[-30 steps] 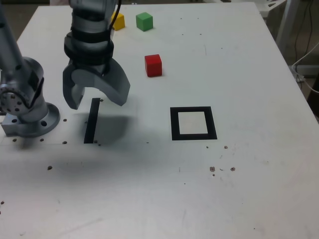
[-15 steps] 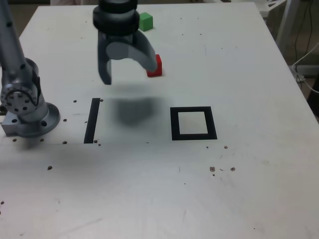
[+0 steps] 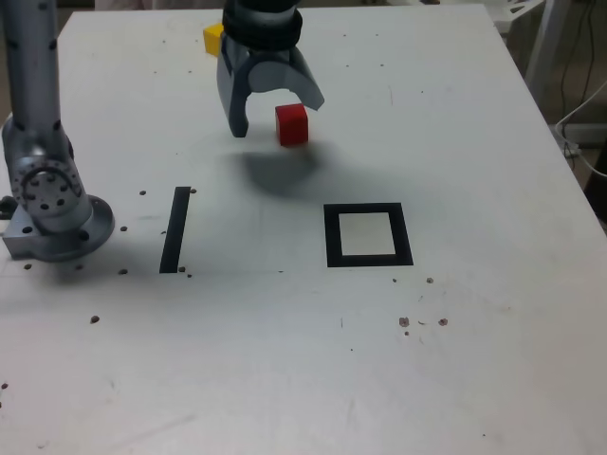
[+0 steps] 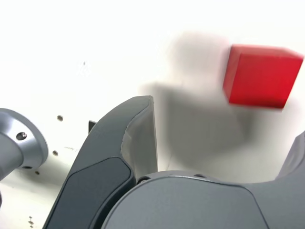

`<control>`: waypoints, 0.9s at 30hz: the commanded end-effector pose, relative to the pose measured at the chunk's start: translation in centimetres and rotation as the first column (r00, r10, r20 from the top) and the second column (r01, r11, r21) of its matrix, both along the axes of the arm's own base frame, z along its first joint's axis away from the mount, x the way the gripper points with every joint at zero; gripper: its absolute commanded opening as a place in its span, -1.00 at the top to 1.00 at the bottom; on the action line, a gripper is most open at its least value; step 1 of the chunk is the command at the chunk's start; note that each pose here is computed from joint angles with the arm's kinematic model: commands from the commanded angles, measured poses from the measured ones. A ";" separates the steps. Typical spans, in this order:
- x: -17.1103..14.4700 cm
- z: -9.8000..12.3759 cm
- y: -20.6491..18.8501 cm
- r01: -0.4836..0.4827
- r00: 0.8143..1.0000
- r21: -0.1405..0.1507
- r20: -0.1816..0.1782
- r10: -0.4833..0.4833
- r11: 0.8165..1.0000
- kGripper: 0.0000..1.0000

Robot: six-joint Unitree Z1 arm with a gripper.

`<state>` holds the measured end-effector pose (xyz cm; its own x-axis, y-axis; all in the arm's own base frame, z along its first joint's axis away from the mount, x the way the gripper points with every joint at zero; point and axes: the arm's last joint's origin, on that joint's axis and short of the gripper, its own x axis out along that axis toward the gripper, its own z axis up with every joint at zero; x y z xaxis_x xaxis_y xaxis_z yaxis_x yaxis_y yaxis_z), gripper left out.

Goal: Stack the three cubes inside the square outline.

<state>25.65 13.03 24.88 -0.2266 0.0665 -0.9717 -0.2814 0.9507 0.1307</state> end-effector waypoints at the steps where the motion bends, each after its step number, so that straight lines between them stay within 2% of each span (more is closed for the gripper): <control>1: 0.4 -0.2 0.6 -0.003 1.000 0.001 -0.001 0.003 1.000 -0.98; 11: 2.3 -2.3 2.4 -0.008 0.999 -0.021 -0.043 0.007 1.000 -0.94; 16: 3.0 -3.5 3.1 -0.013 0.998 -0.034 -0.064 0.010 0.999 -0.79; 21: 3.7 -4.1 3.5 -0.016 0.997 -0.042 -0.071 0.013 0.999 -0.42; 27: 3.9 -4.5 3.6 -0.012 0.998 -0.038 -0.061 0.009 0.999 0.26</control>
